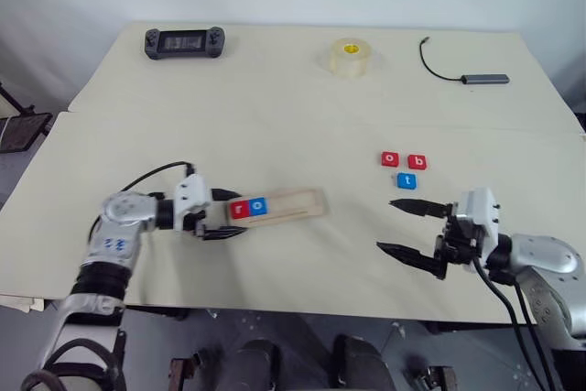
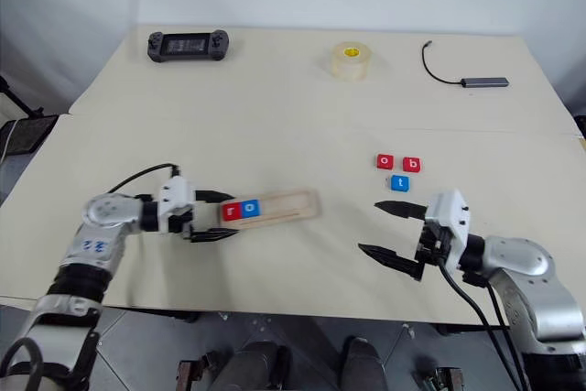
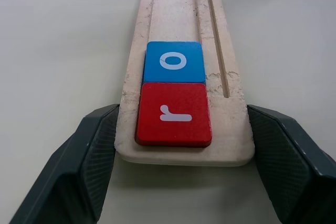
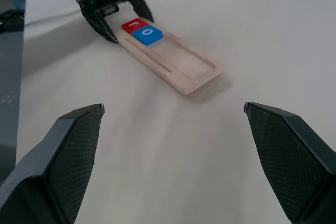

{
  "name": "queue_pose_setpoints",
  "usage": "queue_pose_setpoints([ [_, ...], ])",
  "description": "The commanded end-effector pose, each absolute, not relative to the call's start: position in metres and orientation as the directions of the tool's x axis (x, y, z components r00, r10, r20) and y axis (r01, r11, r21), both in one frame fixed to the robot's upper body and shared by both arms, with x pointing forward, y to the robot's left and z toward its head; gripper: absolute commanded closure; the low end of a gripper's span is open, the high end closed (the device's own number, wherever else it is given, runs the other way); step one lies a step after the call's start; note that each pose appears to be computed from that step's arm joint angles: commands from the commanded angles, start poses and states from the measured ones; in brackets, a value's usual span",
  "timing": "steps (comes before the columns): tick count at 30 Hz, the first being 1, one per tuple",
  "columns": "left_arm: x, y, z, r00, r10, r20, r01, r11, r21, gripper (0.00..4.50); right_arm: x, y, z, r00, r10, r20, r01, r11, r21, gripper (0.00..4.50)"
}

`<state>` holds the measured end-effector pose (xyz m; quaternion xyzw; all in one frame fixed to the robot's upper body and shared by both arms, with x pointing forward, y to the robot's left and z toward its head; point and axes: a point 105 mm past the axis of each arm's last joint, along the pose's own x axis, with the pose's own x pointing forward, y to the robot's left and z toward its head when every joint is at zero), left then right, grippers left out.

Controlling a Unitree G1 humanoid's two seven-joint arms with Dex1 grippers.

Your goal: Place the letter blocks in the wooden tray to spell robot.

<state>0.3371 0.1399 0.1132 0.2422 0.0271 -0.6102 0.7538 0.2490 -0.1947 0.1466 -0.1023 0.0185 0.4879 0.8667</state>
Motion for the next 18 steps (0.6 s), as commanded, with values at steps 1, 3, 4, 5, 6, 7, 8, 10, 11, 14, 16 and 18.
queue_pose_setpoints([
  [1, 0.338, 0.111, 0.12, 0.191, -0.916, -0.354, 0.926, 0.049, 0.374, 1.1, 0.237, -0.218, 0.156, 0.601, 0.79, -0.122, -0.793, 0.572, -0.209, 0.0],
  [3, 0.339, 0.099, 0.119, 0.16, -0.919, -0.361, 0.928, 0.015, 0.373, 1.1, 0.23, -0.227, 0.151, 0.634, 0.762, -0.135, -0.77, 0.604, -0.207, 0.0],
  [4, 0.339, 0.094, 0.118, 0.147, -0.918, -0.368, 0.928, -0.002, 0.374, 1.1, 0.228, -0.231, 0.149, 0.651, 0.747, -0.138, -0.756, 0.621, -0.205, 0.0],
  [5, 0.339, 0.091, 0.116, 0.14, -0.916, -0.377, 0.928, -0.011, 0.371, 1.1, 0.226, -0.235, 0.147, 0.666, 0.733, -0.138, -0.743, 0.637, -0.205, 0.0],
  [6, 0.339, 0.088, 0.115, 0.135, -0.913, -0.384, 0.929, -0.017, 0.369, 1.1, 0.225, -0.238, 0.146, 0.679, 0.721, -0.137, -0.732, 0.651, -0.202, 0.0],
  [7, 0.339, 0.087, 0.114, 0.131, -0.914, -0.384, 0.93, -0.02, 0.366, 1.1, 0.223, -0.24, 0.144, 0.687, 0.714, -0.138, -0.725, 0.659, -0.201, 0.0],
  [8, 0.339, 0.087, 0.113, 0.131, -0.912, -0.388, 0.933, -0.019, 0.36, 1.1, 0.222, -0.242, 0.143, 0.695, 0.706, -0.137, -0.718, 0.667, -0.2, 0.0],
  [10, 0.337, 0.088, 0.111, 0.122, -0.911, -0.394, 0.937, -0.026, 0.349, 1.1, 0.221, -0.243, 0.142, 0.706, 0.696, -0.131, -0.707, 0.68, -0.195, 0.0],
  [11, 0.336, 0.09, 0.11, 0.124, -0.91, -0.397, 0.939, -0.022, 0.343, 1.1, 0.22, -0.243, 0.141, 0.709, 0.694, -0.128, -0.704, 0.684, -0.193, 0.0],
  [14, 0.333, 0.097, 0.107, 0.124, -0.91, -0.395, 0.952, -0.003, 0.306, 1.1, 0.219, -0.243, 0.139, 0.716, 0.688, -0.119, -0.697, 0.694, -0.183, 0.0],
  [16, 0.329, 0.1, 0.106, 0.112, -0.912, -0.395, 0.959, -0.004, 0.282, 0.37, 0.218, -0.243, 0.138, 0.72, 0.685, -0.114, -0.693, 0.699, -0.176, 0.0],
  [18, 0.326, 0.103, 0.112, 0.128, -0.928, -0.35, 0.955, 0.02, 0.297, 0.05, 0.219, -0.242, 0.138, 0.727, 0.68, -0.097, -0.685, 0.71, -0.161, 0.0],
])
